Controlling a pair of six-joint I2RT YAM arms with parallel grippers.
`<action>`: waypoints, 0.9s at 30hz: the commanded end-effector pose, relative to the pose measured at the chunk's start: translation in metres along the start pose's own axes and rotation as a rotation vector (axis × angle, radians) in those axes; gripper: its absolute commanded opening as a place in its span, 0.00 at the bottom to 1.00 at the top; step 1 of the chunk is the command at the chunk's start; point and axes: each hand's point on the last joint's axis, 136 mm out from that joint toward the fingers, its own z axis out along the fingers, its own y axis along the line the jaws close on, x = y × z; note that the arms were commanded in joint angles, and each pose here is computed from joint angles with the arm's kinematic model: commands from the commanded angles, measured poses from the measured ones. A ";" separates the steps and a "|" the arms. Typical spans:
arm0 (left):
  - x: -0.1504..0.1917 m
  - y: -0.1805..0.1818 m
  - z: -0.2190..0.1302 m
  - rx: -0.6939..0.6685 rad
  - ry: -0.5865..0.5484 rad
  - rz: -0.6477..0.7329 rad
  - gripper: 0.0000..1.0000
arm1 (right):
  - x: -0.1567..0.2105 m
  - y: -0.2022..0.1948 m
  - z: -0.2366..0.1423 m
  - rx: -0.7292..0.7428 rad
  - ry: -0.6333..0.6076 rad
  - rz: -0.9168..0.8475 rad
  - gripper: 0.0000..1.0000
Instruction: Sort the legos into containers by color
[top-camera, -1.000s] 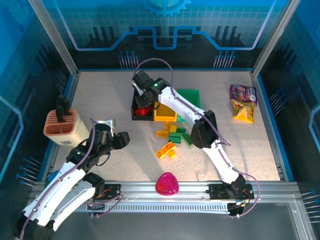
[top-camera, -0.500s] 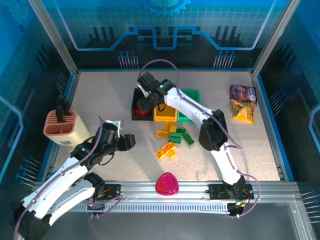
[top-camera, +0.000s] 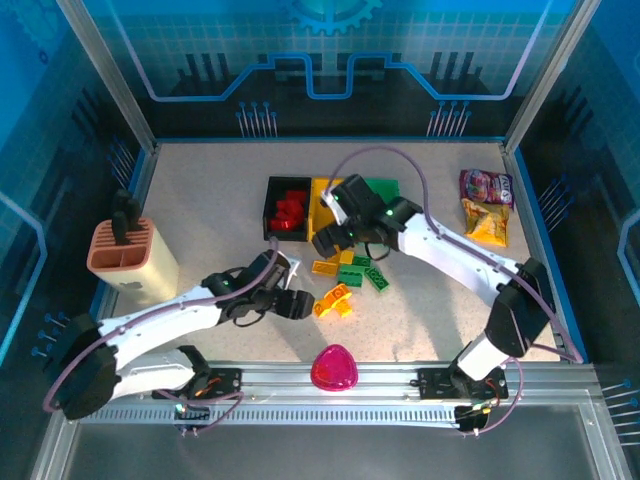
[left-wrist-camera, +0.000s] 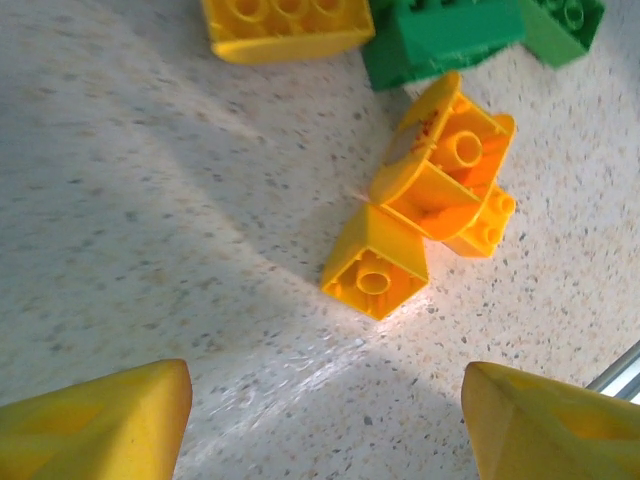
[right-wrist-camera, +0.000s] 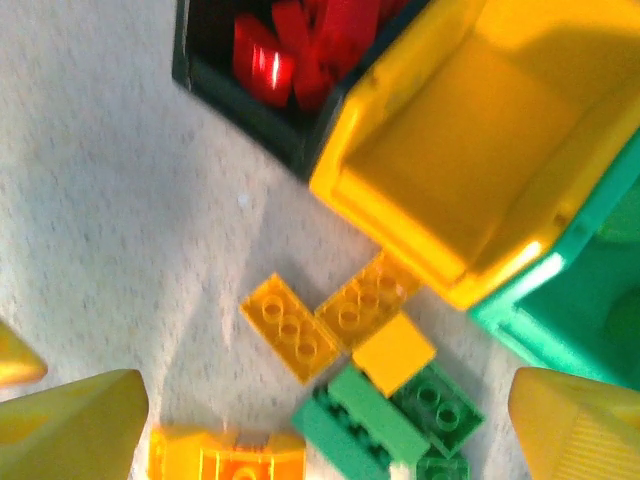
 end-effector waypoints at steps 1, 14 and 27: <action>-0.011 -0.024 0.012 0.059 0.011 0.114 0.73 | 0.014 0.006 -0.008 -0.072 -0.020 0.039 0.95; -0.006 -0.025 0.075 -0.091 0.153 0.257 0.73 | 0.048 -0.014 -0.023 -0.038 -0.002 0.111 0.96; -0.001 -0.008 0.083 -0.183 0.189 0.250 0.35 | 0.059 -0.017 -0.021 -0.040 -0.014 0.133 0.96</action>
